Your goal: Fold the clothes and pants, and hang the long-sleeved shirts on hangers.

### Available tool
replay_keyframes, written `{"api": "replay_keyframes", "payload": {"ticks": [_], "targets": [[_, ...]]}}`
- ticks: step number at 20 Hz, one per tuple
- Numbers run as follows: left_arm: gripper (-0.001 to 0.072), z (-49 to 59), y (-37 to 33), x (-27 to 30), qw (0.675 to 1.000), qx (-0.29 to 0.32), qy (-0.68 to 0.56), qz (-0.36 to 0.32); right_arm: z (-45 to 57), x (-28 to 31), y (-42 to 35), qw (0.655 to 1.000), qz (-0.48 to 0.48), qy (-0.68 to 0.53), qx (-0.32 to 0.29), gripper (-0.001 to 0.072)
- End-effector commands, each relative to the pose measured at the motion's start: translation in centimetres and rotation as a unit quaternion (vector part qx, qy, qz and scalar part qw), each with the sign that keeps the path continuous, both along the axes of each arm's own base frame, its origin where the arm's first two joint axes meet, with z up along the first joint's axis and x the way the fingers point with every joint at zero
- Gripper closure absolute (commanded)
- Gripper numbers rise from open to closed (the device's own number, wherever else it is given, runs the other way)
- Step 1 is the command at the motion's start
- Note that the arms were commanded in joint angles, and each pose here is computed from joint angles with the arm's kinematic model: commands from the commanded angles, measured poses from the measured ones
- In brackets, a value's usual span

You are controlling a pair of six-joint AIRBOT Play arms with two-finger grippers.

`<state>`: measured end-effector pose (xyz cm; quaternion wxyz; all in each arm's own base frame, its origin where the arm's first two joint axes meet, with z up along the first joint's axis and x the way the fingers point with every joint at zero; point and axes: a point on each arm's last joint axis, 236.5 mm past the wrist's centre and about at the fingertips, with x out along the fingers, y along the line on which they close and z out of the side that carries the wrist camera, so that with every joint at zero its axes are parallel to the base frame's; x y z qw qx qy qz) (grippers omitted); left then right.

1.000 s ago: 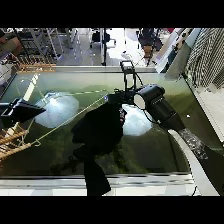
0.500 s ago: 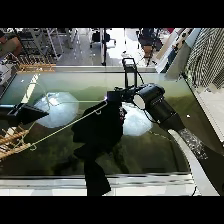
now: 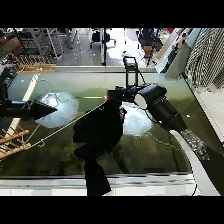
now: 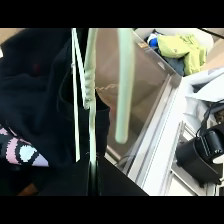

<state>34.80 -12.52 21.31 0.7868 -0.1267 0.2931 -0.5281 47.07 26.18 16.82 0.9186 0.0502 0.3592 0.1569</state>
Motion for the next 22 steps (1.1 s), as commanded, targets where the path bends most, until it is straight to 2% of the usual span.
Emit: {"api": "replay_keyframes", "payload": {"ticks": [1, 5, 8, 14, 22], "targets": [[0.0691, -0.7, -0.3, 0.2, 1.000, 0.011, 0.014, 0.005, 0.2, -0.1, 0.0, 1.000, 0.001, -0.002, 0.001, 0.0693], [0.0692, -1.0, 0.0, 0.3, 1.000, 0.017, 0.018, 0.011, 0.2, -0.1, 0.0, 1.000, 0.000, 0.000, 0.000, 0.0693], [0.0692, 0.1, -0.1, 0.6, 1.000, 0.010, -0.025, 0.005, -0.4, -0.3, -0.5, 1.000, -0.003, 0.011, -0.011, 0.0694], [0.0692, 0.9, -0.5, -0.3, 0.997, 0.013, -0.077, -0.024, -1.8, 0.3, -1.2, 0.999, -0.029, 0.022, -0.020, 0.0694], [0.0692, 0.8, -1.0, -2.3, 0.996, 0.010, -0.066, -0.067, -1.8, 1.2, -1.4, 0.999, -0.046, 0.013, -0.014, 0.0694]]}}
